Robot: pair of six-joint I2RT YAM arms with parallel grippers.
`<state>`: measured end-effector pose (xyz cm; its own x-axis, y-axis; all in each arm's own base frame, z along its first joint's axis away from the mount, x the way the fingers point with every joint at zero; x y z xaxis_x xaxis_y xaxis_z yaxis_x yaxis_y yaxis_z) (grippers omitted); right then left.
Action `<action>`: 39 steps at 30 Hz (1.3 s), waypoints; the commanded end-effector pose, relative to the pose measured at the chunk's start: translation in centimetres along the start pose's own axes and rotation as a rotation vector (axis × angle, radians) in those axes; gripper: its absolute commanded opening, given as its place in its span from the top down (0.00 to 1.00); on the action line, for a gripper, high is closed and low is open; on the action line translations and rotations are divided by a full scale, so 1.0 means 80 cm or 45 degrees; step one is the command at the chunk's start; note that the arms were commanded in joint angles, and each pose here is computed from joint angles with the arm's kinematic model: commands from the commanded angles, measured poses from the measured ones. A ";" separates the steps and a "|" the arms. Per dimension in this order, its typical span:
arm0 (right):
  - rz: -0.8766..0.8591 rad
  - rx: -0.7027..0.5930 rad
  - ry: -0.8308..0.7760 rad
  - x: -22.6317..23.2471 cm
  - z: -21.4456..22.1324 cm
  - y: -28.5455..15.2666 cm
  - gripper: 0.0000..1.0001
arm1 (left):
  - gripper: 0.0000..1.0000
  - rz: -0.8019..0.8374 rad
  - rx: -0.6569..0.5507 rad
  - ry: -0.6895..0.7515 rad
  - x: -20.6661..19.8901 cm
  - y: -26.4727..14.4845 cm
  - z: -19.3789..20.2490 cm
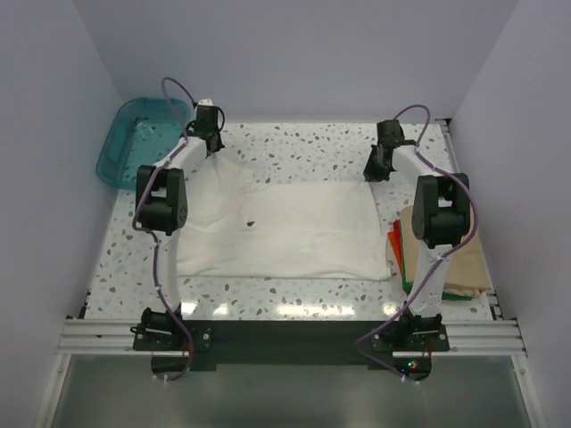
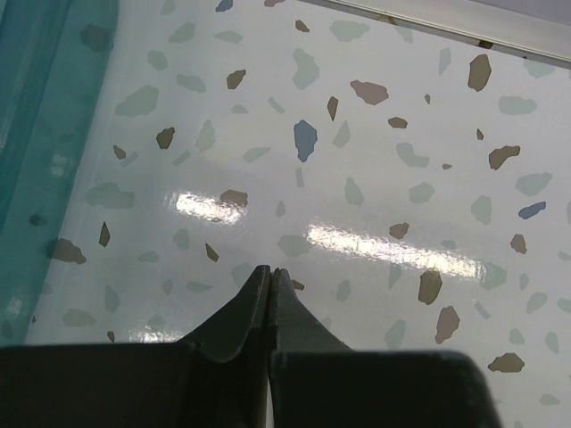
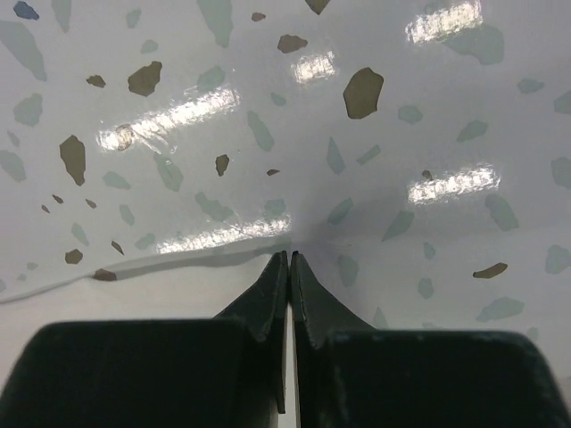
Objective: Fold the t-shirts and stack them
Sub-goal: Fold the tshirt
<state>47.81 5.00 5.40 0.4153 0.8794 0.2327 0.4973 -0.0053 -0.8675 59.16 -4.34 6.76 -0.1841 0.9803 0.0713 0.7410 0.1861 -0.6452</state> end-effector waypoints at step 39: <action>-0.103 -0.208 0.151 -0.041 0.008 -0.115 1.00 | 1.00 0.051 -0.325 -0.360 0.098 -0.224 -0.045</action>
<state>41.66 2.80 10.19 0.4554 0.8314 0.3183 0.5881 -0.0126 -0.8087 47.78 -0.59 18.57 -0.2640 0.9532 -0.1473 0.8473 0.1562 -0.5076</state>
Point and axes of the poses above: each gripper's point midway between its finger pads, its own y axis out along the fingers, its own x axis along the line the jaws close on, z = x × y, the point moved 2 cm from there along -y, back along the fingers, and after that the axes turned 7 degrees about y, right-handed, at the moved point
